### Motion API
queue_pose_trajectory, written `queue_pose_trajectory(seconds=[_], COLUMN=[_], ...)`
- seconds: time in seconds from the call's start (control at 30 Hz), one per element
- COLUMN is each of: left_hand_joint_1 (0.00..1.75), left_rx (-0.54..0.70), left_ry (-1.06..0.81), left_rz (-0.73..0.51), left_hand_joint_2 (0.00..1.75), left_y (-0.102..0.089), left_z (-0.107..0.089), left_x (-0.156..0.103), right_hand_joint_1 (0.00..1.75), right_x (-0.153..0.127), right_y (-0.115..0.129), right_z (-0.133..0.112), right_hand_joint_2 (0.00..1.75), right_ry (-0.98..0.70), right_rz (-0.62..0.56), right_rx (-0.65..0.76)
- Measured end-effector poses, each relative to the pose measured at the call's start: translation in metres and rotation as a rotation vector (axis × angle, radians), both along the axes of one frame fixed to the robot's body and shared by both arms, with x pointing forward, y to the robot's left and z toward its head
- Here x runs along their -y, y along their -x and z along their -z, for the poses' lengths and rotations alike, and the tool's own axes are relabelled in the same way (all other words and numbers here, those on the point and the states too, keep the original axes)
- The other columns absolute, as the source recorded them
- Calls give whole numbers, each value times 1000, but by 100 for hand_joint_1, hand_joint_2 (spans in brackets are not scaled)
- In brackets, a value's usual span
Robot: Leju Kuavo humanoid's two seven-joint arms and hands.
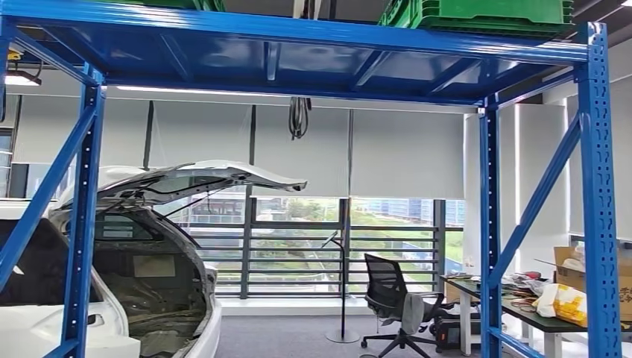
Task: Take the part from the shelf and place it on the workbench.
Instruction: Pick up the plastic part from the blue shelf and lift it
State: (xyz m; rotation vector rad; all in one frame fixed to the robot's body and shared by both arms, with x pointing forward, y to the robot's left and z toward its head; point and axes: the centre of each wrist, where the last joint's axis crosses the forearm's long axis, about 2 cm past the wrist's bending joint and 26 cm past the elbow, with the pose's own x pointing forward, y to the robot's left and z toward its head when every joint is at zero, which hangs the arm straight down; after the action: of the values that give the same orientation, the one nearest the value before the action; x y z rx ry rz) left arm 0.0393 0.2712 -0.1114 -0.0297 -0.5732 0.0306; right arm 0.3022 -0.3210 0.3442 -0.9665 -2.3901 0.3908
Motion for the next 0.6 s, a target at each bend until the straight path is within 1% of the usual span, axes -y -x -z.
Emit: queue_pose_trajectory(seconds=[0.3,0.6], left_hand_joint_1=[0,0], left_rx=[2,12], left_ry=[0,7], left_rz=[1,1], left_hand_joint_2=[0,0], left_y=[0,-4], left_z=[0,-1], left_x=[0,4], right_hand_joint_1=[0,0], right_x=[2,2], right_y=[2,4], right_z=[1,-3], right_hand_joint_2=[0,0], right_ry=[9,12], right_rz=[3,2], right_rx=[1,20])
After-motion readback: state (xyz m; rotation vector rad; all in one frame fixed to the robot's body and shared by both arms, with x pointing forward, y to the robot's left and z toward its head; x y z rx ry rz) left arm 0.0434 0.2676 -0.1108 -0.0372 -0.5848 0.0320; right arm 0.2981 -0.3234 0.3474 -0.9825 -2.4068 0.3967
